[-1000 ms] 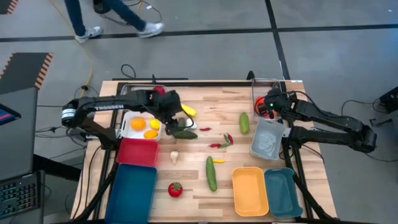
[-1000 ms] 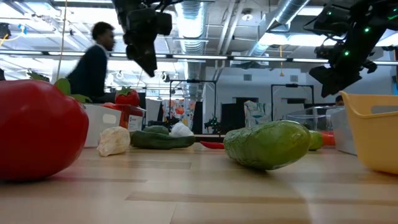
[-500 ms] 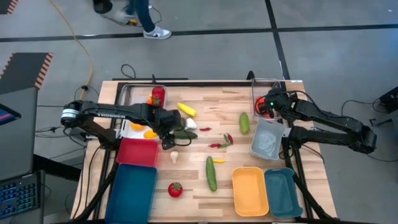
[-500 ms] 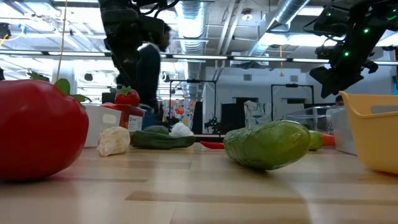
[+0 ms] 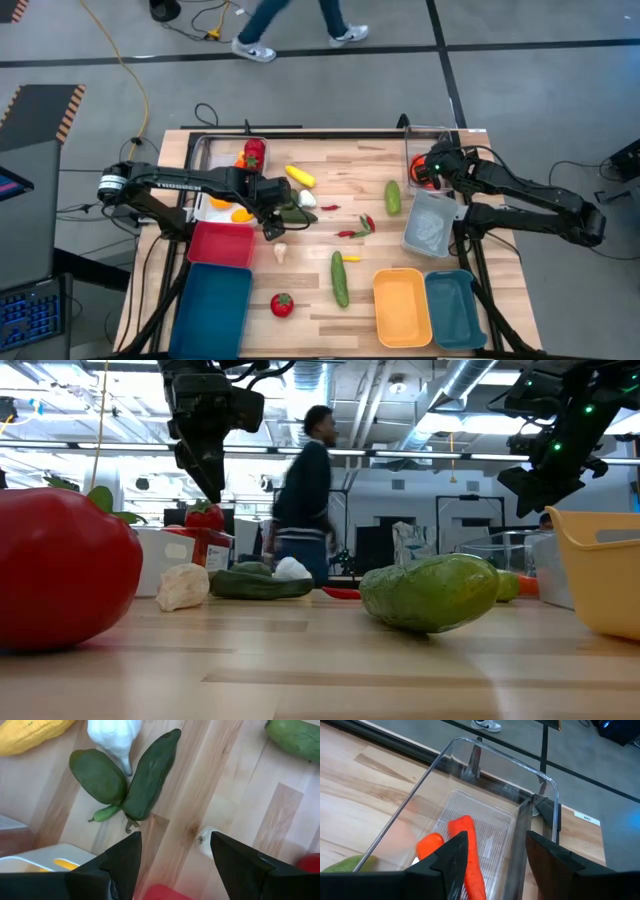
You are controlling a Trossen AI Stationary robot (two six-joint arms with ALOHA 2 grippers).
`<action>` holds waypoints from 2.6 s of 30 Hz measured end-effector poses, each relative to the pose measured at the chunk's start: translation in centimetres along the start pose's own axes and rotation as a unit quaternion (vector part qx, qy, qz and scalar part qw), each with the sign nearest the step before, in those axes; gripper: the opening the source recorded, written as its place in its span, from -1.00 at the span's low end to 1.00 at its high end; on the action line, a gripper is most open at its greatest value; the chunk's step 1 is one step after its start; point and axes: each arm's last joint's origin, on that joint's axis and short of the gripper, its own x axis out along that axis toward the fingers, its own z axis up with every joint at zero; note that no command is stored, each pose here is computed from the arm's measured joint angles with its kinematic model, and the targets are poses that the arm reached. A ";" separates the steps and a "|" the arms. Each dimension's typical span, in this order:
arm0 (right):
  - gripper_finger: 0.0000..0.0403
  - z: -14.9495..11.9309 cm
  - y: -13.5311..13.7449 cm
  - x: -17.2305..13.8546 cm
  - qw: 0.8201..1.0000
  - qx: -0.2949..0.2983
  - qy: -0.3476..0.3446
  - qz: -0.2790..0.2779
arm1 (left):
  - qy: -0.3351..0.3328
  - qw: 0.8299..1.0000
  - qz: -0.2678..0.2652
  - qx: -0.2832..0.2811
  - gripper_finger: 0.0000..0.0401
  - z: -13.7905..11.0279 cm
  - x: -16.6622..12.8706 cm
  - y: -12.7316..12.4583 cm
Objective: Sort produce into baskets
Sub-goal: Put the bottom white garlic into the red bin
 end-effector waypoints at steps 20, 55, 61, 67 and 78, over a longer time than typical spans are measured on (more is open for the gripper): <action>0.12 0.0 0.0 0.0 1.000 0.000 0.000 0.000 | -0.043 0.998 0.035 0.021 0.91 -0.3 -0.1 -2.0; 0.12 0.0 0.0 0.0 1.000 0.000 0.000 0.000 | -0.068 0.997 0.001 0.030 0.92 -7.2 6.9 -4.8; 0.12 0.0 0.0 0.0 1.000 0.000 0.000 0.000 | -0.074 0.997 0.000 0.024 0.92 -7.5 7.3 -4.7; 0.12 0.0 0.0 0.0 1.000 0.000 0.000 0.000 | -0.084 0.996 -0.004 0.022 0.92 -7.7 8.1 -4.6; 0.12 0.0 0.0 0.0 1.000 -0.001 0.000 0.000 | -0.048 0.997 0.022 0.064 0.92 -7.1 11.2 -5.9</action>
